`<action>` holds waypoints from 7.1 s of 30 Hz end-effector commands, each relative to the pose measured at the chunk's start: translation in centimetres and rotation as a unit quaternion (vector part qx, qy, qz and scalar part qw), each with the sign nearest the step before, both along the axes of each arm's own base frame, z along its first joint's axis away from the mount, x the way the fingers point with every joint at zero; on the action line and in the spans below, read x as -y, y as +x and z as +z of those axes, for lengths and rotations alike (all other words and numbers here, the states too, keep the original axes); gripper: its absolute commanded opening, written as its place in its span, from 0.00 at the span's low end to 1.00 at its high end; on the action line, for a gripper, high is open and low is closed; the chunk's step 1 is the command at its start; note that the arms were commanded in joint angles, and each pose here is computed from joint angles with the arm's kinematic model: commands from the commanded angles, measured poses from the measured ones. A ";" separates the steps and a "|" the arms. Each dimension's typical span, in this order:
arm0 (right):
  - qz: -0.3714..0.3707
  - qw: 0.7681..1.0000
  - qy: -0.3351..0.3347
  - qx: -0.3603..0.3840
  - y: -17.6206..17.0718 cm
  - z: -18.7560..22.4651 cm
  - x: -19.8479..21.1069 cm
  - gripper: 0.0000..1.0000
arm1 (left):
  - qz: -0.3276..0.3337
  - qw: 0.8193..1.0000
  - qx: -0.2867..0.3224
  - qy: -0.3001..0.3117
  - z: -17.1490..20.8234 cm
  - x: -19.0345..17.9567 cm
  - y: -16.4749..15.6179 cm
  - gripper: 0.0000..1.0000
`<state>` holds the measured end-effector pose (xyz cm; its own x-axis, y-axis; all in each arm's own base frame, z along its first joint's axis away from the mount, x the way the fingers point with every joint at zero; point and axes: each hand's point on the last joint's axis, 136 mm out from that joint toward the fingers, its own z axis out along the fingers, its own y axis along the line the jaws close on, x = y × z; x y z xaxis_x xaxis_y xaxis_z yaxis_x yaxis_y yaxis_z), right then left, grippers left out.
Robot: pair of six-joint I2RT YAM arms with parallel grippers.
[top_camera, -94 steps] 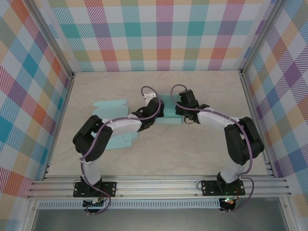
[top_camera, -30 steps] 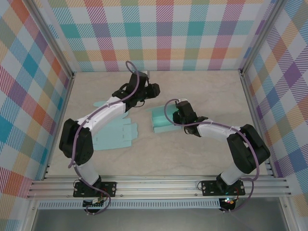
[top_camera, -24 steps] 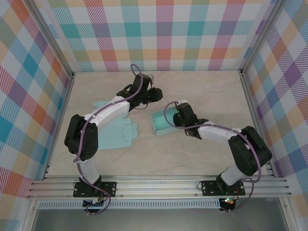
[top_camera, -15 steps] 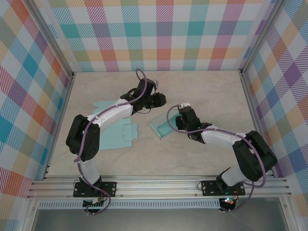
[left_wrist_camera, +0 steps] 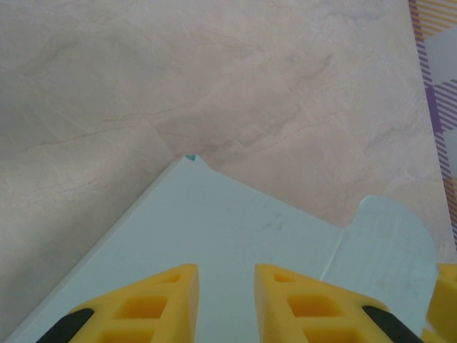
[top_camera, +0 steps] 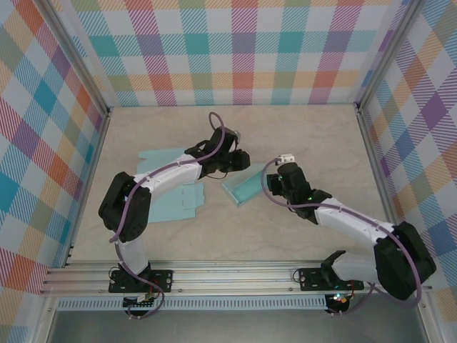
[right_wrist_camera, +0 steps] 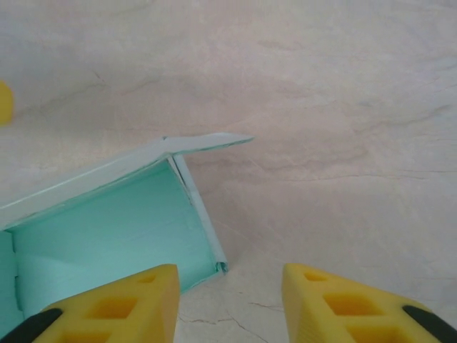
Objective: Fold the paper box
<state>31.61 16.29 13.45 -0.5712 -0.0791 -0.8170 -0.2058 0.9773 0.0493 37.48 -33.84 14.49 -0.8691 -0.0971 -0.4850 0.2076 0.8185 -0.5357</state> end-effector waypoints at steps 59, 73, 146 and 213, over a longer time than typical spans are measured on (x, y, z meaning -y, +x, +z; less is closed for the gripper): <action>-0.103 0.962 0.125 -0.218 -0.7 0.5 3.4 1.00 | 0.059 0.977 0.104 0.175 1.4 -7.0 -2.6 0.65; -0.024 0.941 0.160 -0.298 2.4 -4.7 0.8 0.89 | 0.037 0.975 0.030 0.216 -5.1 -7.4 -3.2 0.49; 0.159 0.889 -0.424 -0.071 -6.7 -6.2 -9.6 0.68 | 0.371 0.904 0.180 0.116 6.3 -25.5 -8.6 1.00; 0.325 0.897 -0.173 -0.245 -5.1 0.5 -9.9 0.01 | -0.072 0.960 0.267 -0.051 6.1 -11.2 -3.6 0.96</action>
